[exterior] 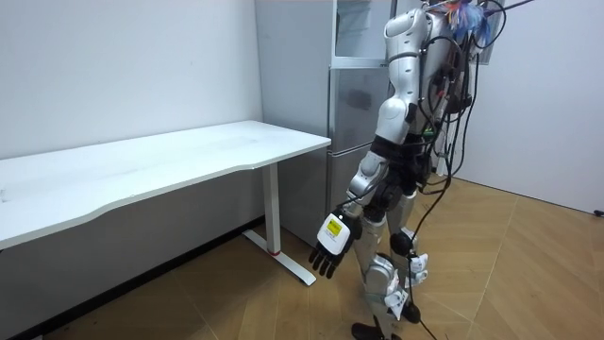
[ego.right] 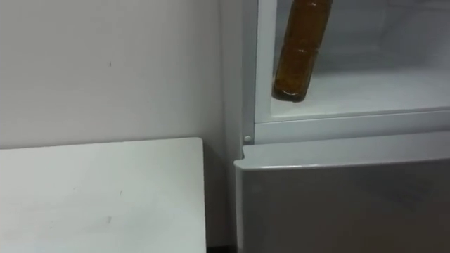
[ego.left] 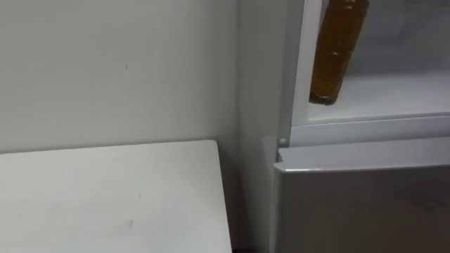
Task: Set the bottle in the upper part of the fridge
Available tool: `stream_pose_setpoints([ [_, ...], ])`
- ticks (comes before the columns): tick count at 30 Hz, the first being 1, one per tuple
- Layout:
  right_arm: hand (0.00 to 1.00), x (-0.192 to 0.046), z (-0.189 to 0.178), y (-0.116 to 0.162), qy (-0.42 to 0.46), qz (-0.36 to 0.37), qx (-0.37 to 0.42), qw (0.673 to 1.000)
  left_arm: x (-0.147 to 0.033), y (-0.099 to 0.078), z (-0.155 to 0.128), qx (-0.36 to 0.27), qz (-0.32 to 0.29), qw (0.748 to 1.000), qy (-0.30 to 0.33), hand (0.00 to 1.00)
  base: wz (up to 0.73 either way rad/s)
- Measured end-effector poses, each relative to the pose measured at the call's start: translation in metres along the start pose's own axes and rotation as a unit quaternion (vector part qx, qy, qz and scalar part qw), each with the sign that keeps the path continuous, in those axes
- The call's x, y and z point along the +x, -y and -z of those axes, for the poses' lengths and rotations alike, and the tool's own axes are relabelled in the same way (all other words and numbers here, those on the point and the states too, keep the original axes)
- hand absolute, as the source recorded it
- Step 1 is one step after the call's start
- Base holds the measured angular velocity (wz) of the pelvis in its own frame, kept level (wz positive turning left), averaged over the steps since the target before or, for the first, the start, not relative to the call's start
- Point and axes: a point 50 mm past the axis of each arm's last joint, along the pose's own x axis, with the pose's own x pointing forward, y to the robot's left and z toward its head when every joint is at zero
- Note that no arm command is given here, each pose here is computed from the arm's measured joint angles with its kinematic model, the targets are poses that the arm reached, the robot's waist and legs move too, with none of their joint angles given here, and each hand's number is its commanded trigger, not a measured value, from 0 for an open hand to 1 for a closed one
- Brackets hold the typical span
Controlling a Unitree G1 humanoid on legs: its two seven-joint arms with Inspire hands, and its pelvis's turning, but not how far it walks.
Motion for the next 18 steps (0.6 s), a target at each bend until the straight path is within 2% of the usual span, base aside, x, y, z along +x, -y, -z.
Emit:
stream_pose_setpoints([
  [9, 0.00, 0.001, 0.010, 0.013, -0.056, 0.038, 0.059, 0.996, 0.000, -0.001, -0.002, -0.019, -0.006, 1.000, 0.005, 0.00, 0.00],
  [18, 0.00, 0.012, 0.005, 0.036, -0.104, 0.119, 0.201, 0.967, -0.002, -0.007, -0.010, -0.024, -0.024, 0.999, 0.034, 0.00, 0.00],
])
